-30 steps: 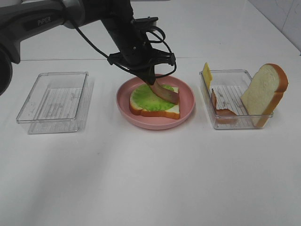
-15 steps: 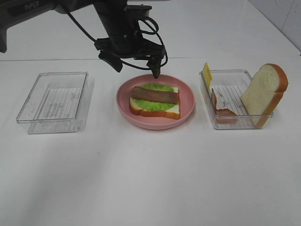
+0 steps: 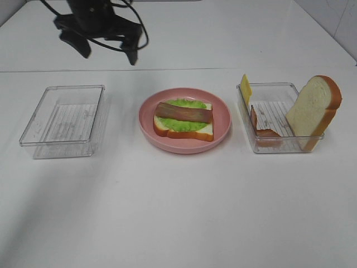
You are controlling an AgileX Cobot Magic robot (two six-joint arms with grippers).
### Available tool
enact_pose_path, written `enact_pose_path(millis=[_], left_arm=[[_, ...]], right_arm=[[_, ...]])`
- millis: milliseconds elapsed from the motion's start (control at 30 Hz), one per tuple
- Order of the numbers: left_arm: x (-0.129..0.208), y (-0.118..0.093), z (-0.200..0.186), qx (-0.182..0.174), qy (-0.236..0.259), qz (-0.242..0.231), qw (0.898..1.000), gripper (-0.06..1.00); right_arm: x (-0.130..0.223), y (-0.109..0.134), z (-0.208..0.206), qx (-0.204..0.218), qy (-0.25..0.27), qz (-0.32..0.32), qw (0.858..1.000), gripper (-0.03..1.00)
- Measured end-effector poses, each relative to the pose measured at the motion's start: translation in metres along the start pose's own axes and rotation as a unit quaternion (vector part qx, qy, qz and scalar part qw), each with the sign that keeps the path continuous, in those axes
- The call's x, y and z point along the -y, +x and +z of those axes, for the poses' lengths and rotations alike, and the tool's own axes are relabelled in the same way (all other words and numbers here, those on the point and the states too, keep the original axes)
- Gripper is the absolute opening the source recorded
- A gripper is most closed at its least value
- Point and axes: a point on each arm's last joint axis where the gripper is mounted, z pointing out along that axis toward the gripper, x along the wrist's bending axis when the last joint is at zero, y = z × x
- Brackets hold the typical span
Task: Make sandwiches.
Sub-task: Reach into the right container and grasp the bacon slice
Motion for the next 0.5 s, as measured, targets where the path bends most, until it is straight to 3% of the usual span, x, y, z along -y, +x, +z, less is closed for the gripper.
enact_pose_path(millis=[33,133,167,200,233,267,300,333,400,500], left_arm=[[-0.003,0.029,-0.009,-0.012,-0.009,-0.019,1.0,0.99],[-0.004,0.045,-0.014,-0.018,-0.014,-0.032,0.999,0.99],[-0.004,0.073,-0.022,-0.029,-0.021,-0.055,0.998,0.99],[-0.003,0.088,-0.027,-0.034,-0.025,-0.068,0.997,0.99],[-0.003,0.088,-0.027,-0.034,-0.025,-0.068,0.997,0.99],[-0.002,0.111,-0.034,-0.04,-0.032,-0.089,0.995,0.99],[0.0,0.122,-0.038,-0.041,-0.034,-0.098,0.994,0.99],[0.0,0.122,-0.038,-0.041,-0.034,-0.098,0.994,0.99],[0.002,0.141,-0.048,-0.039,-0.043,-0.111,0.992,0.99],[0.002,0.14,-0.058,-0.034,-0.051,-0.11,0.992,0.99]], right_arm=[[0.0,0.0,0.0,0.0,0.0,0.0,1.0,0.82],[0.0,0.0,0.0,0.0,0.0,0.0,1.0,0.82],[0.0,0.0,0.0,0.0,0.0,0.0,1.0,0.82],[0.0,0.0,0.0,0.0,0.0,0.0,1.0,0.82],[0.0,0.0,0.0,0.0,0.0,0.0,1.0,0.82],[0.0,0.0,0.0,0.0,0.0,0.0,1.0,0.82],[0.0,0.0,0.0,0.0,0.0,0.0,1.0,0.82],[0.0,0.0,0.0,0.0,0.0,0.0,1.0,0.82],[0.0,0.0,0.0,0.0,0.0,0.0,1.0,0.82],[0.0,0.0,0.0,0.0,0.0,0.0,1.0,0.82]])
